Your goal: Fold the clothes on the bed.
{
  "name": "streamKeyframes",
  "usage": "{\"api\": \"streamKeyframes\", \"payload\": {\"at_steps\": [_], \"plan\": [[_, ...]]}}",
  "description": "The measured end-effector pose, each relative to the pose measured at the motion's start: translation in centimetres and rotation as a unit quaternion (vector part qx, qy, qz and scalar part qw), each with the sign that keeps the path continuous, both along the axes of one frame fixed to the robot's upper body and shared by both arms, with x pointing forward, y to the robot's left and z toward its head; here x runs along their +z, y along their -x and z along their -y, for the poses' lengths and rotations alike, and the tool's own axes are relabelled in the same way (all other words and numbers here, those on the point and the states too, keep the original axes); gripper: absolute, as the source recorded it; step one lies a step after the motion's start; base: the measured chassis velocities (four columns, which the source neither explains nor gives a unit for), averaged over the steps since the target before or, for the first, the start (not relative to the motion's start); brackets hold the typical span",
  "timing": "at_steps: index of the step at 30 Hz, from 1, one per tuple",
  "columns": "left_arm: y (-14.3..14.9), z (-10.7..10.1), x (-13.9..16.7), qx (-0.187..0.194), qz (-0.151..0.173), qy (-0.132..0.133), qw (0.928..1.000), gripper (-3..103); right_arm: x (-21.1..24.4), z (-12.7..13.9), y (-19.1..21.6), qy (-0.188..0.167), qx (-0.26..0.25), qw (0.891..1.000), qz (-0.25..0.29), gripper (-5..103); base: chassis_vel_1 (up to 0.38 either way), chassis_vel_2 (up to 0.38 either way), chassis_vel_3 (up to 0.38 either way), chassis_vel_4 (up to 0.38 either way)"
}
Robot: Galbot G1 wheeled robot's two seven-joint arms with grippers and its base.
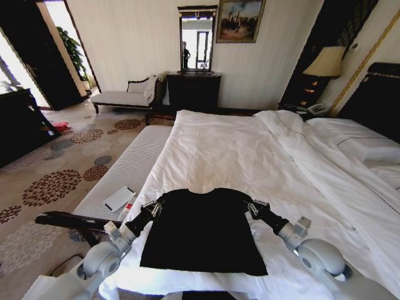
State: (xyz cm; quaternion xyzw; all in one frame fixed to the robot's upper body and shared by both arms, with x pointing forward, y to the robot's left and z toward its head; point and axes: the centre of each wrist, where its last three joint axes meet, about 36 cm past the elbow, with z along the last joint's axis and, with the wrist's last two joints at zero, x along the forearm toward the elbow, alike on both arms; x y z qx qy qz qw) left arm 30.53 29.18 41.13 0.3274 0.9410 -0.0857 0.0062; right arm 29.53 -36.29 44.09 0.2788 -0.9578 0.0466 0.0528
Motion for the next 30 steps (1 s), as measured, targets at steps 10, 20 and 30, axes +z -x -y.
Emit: {"api": "streamKeyframes", "payload": {"at_steps": [10,20,30], "plan": [[1.5,-0.9,-0.9,0.000,-0.001,-0.012,0.9999,2,-2.5,0.4,3.6,0.013,-0.007,1.000,-0.011,0,0.000,0.000,0.000,0.000],[3.3,-0.6,-2.7,-0.025,-0.022,-0.040,0.9986,2,-5.7,0.3,6.2,0.013,-0.019,0.999,-0.046,0,0.000,0.000,0.000,0.000],[5.1,-1.3,-2.4,-0.027,-0.027,-0.045,0.9982,2,-5.9,0.1,8.2,0.018,-0.016,0.998,-0.052,0,0.000,0.000,0.000,0.000]]}}
